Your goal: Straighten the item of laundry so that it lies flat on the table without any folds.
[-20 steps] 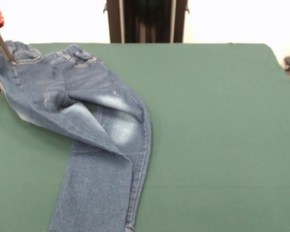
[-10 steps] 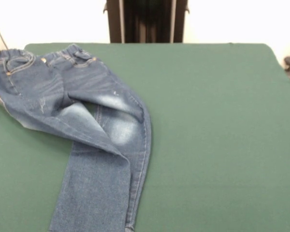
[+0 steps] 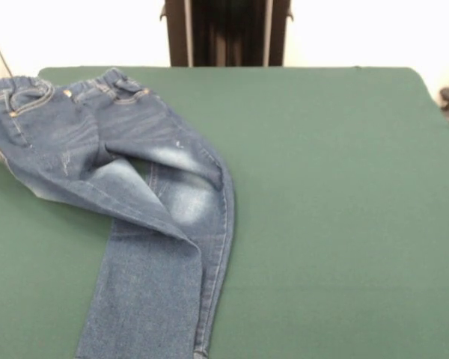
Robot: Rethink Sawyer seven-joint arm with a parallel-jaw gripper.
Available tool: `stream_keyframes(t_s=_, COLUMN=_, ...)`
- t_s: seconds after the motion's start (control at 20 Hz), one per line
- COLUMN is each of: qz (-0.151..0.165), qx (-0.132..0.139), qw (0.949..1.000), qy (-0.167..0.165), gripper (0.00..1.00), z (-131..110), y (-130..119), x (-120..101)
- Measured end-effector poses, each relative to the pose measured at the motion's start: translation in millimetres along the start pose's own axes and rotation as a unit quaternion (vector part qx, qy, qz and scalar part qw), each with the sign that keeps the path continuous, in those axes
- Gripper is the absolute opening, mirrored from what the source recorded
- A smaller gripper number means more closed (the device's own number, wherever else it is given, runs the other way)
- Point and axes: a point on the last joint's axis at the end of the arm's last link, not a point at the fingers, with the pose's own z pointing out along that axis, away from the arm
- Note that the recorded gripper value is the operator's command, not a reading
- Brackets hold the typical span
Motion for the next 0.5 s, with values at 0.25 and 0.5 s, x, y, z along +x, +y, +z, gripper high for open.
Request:
stream_keyframes(t_s=0.25, qz=-0.089, qx=0.064, qw=0.9940, qy=0.011, gripper=1.00, z=-18.5, y=28.3, x=-35.7)
stream_keyframes(t_s=0.5, qz=-0.167, qx=0.117, qw=0.9788, qy=0.019, gripper=1.00, z=-28.4, y=57.9, x=-62.7)
